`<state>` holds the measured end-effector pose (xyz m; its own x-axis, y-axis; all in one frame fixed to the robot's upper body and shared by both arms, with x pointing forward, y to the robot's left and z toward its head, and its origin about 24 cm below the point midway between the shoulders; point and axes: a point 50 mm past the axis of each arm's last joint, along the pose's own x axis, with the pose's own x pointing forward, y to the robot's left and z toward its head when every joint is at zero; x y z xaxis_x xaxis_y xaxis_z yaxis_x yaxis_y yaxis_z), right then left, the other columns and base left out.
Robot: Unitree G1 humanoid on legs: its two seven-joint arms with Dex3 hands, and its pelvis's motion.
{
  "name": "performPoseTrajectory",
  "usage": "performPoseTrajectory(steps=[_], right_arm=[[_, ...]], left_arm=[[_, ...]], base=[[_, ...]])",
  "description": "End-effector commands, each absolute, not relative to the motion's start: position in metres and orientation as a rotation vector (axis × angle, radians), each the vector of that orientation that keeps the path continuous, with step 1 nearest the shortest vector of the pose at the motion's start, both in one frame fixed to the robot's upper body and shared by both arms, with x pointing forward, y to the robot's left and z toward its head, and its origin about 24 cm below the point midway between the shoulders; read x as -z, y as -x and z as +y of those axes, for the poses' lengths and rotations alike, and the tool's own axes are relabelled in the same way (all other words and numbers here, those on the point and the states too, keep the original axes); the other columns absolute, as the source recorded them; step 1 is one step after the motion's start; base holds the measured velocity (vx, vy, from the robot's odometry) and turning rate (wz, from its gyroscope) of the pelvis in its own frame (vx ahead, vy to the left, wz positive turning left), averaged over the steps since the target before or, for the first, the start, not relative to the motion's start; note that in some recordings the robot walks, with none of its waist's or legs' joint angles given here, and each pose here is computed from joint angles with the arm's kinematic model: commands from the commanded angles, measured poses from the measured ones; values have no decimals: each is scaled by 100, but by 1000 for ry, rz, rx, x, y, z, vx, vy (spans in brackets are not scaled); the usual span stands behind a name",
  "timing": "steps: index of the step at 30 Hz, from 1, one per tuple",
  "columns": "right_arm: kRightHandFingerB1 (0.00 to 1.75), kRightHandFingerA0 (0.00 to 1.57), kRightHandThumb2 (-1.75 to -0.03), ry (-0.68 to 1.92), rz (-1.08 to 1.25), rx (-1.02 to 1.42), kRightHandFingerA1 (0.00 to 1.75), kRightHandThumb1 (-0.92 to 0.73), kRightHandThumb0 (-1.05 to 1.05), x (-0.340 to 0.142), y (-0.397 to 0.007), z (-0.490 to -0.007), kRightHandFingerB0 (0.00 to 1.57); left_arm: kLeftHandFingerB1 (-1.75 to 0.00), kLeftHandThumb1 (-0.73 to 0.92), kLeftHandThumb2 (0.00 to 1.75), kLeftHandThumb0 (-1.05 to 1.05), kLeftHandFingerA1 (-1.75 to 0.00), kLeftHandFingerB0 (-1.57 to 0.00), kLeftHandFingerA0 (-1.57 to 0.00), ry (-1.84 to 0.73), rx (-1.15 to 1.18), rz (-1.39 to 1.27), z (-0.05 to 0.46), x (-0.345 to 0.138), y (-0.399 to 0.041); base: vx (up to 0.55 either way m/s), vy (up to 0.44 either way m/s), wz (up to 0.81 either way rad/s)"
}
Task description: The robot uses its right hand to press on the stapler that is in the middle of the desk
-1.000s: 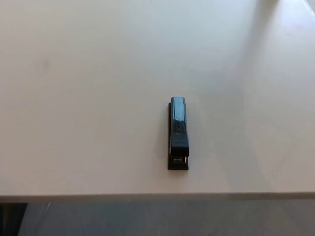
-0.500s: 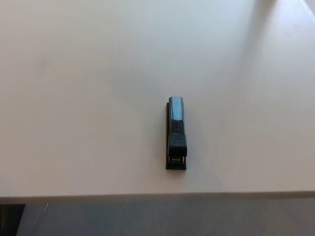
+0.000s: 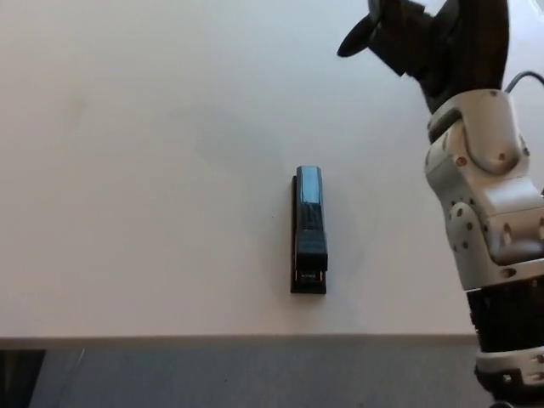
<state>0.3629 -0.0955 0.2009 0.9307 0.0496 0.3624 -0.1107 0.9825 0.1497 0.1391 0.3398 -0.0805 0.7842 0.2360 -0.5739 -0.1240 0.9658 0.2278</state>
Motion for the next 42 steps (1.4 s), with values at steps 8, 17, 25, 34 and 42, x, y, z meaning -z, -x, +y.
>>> performPoseTrajectory(steps=[8,17,25,34,42], right_arm=[[112,108,-68,-64,-136,-213,128,-78,-20,-137,-379,-42,78],[108,105,-74,-6,-42,-255,131,-77,-16,-99,-369,-18,80],[116,105,-72,76,57,-252,130,-81,-15,-70,-361,-14,76],[121,105,-68,67,140,-234,139,-76,-21,-43,-354,-26,76],[94,105,-70,90,183,-253,132,-79,-14,-27,-342,-18,82]], left_arm=[[-45,66,107,-69,-50,0,-5,-201,-176,607,348,73,-140],[-46,65,106,-65,-51,0,-7,-210,-160,597,348,70,-143],[-52,64,118,-35,-52,-3,-4,-231,-148,593,348,70,-144],[-51,65,119,-35,-51,-3,-4,-255,-141,604,348,70,-142],[-52,66,120,-34,-52,-5,-5,-262,-135,594,347,70,-141]], base=[[0,0,0],[0,0,0],[0,0,0],[0,0,0],[0,0,0]])
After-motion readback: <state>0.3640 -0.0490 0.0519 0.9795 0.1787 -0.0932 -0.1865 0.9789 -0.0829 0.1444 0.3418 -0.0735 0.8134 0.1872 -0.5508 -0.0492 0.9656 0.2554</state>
